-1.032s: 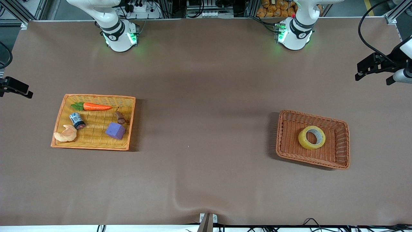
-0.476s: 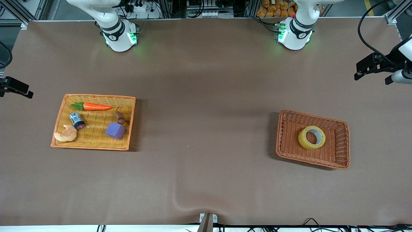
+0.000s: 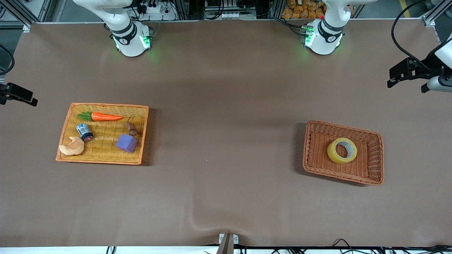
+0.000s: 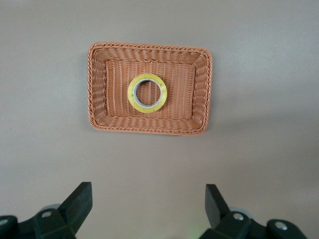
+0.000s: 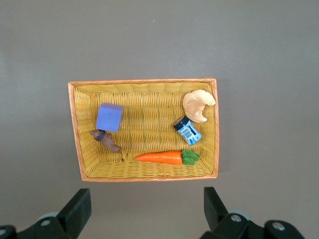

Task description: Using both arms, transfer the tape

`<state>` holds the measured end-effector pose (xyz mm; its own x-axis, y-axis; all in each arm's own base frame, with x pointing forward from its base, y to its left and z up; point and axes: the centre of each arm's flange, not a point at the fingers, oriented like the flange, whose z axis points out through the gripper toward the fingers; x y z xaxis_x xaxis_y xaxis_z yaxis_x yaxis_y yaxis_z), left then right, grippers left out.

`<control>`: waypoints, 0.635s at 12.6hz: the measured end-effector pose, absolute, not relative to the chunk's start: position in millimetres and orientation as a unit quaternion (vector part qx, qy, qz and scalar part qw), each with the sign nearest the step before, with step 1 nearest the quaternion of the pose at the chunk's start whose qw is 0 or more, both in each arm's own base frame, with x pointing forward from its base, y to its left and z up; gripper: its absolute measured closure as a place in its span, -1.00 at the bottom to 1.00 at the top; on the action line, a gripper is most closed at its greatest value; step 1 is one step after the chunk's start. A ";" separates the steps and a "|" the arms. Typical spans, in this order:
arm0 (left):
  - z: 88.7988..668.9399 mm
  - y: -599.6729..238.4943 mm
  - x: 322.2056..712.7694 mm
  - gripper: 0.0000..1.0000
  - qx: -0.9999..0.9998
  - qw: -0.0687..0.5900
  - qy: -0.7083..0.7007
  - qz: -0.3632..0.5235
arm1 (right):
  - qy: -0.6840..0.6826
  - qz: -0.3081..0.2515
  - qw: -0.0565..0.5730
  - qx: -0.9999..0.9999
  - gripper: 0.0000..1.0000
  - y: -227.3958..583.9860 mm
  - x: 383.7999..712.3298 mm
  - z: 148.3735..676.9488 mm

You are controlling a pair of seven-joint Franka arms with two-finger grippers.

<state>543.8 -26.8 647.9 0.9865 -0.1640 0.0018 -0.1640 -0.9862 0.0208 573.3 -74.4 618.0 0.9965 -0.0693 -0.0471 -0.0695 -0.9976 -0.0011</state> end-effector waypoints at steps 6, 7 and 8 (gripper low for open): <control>639.6 -25.7 548.7 -1.00 0.997 0.011 -0.081 -0.007 | 0.035 0.024 0.001 -0.999 -1.00 -74.3 573.2 617.9; 639.6 -25.1 548.8 -1.00 0.997 0.011 -0.081 -0.007 | 0.035 0.024 0.001 -0.999 -1.00 -74.4 573.2 617.9; 639.7 -25.0 548.9 -1.00 0.997 0.011 -0.081 -0.007 | 0.035 0.024 0.002 -0.999 -1.00 -74.5 573.2 617.9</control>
